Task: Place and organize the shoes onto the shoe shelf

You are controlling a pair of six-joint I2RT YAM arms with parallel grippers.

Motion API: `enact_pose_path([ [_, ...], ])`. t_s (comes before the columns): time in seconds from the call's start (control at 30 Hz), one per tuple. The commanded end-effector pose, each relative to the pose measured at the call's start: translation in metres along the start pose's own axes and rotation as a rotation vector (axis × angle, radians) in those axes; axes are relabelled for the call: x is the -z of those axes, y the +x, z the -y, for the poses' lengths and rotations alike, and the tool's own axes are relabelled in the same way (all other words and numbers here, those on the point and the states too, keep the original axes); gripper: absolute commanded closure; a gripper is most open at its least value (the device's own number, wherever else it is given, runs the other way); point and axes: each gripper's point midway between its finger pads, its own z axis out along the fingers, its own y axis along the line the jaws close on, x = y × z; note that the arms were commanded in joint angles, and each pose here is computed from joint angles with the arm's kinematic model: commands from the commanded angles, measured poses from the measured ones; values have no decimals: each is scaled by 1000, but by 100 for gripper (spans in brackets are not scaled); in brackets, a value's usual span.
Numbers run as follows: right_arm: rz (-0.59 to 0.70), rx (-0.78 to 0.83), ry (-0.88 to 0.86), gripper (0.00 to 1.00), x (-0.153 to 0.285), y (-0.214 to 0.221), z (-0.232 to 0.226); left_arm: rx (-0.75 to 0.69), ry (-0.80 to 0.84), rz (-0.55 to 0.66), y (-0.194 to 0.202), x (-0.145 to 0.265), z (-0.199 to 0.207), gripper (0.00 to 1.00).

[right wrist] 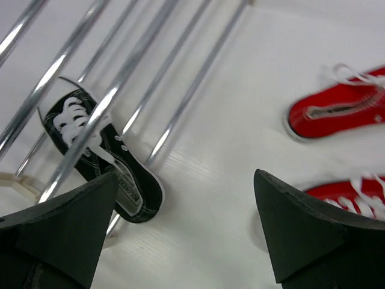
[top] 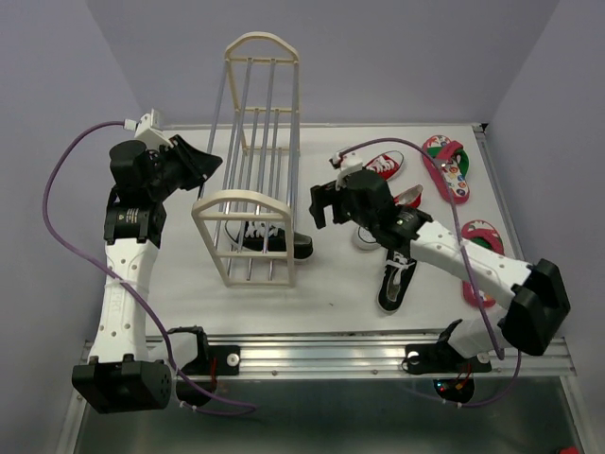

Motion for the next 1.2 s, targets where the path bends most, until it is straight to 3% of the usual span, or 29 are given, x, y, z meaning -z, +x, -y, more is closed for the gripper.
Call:
enact_pose_path([
  [0.0,-38,-209,345,0,52,23,62,-102,-58,-126,41,-17,-37,100],
  [0.33,-314,-555,690,0,187,128,107,-91,-89,-124,40,-19,-43,100],
  [0.47,-392,-636,717,0,218,154,105,-92,-92,-123,40,-19,-44,100],
  [0.6,-475,-684,670,0,221,184,93,-94,-89,-125,41,-19,-43,100],
  [0.87,-492,-659,614,0,192,209,87,-90,-83,-132,43,-19,-43,100],
  [1.17,-498,-617,605,13,158,229,87,-86,-80,-140,46,-19,-44,100],
])
